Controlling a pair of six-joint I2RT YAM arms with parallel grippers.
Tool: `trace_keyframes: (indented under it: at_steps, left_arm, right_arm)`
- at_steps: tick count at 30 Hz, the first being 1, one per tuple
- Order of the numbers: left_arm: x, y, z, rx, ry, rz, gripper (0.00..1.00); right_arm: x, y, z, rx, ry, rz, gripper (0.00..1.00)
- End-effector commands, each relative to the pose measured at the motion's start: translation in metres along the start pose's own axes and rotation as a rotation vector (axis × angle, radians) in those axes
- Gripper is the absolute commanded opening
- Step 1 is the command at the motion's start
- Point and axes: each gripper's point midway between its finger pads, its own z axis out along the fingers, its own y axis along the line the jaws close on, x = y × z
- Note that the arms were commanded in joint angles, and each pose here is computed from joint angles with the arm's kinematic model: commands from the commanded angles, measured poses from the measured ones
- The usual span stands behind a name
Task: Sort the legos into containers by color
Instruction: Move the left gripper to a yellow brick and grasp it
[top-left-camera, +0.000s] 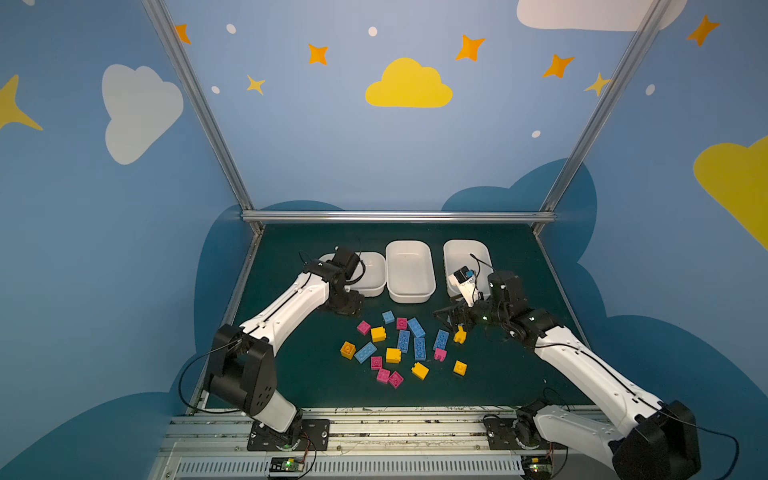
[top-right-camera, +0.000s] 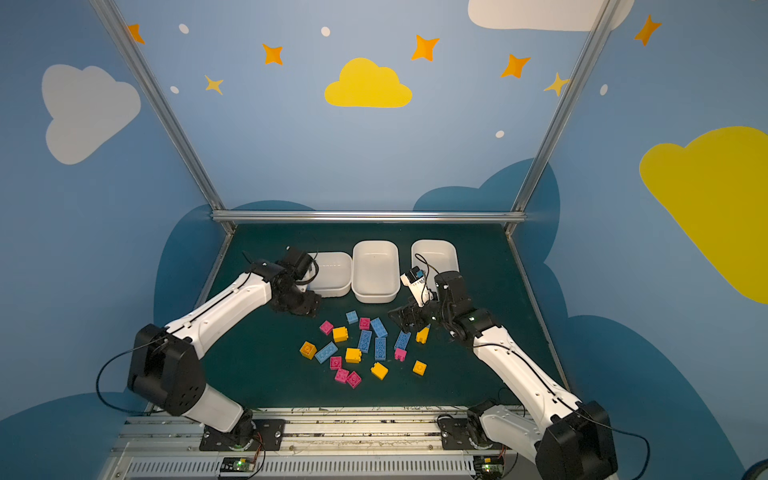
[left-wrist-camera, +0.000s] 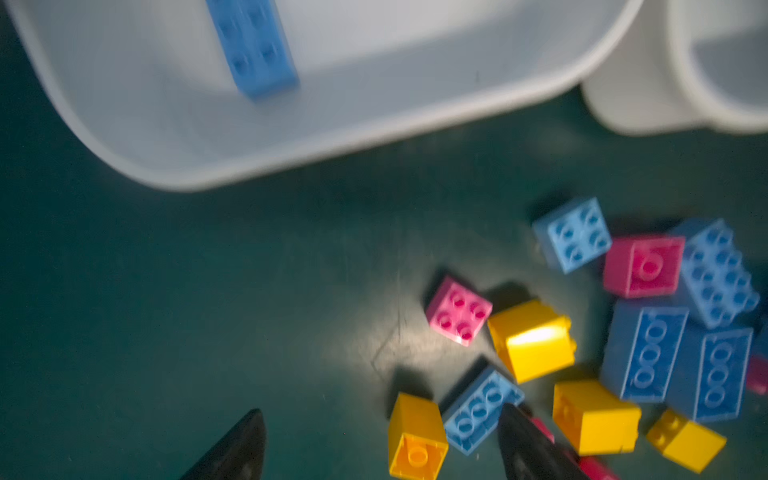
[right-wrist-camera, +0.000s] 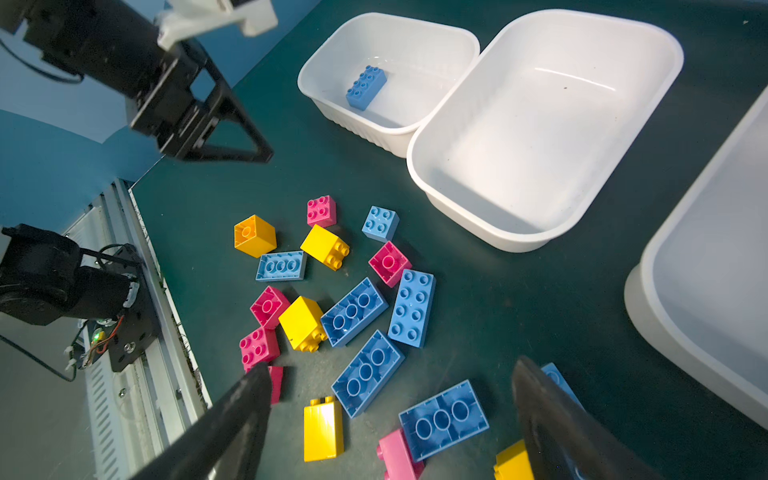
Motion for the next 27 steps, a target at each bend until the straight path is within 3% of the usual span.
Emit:
trace_keyframes:
  at_steps: [1,9,27]
  left_arm:
    - [0.039,-0.008,-0.001,0.054,0.075,-0.003,0.88]
    - [0.075,-0.016,0.029,0.049,0.136,0.004,0.84]
    - [0.063,-0.009,0.069,-0.040,0.113,0.010,0.59]
  right_arm:
    - [-0.003,0.006,-0.008,-0.016,-0.009,-0.017,0.89]
    - [0.004,0.007,-0.010,-0.017,0.012,-0.024,0.89]
    - [0.015,0.009,-0.011,-0.022,0.021,-0.004,0.89]
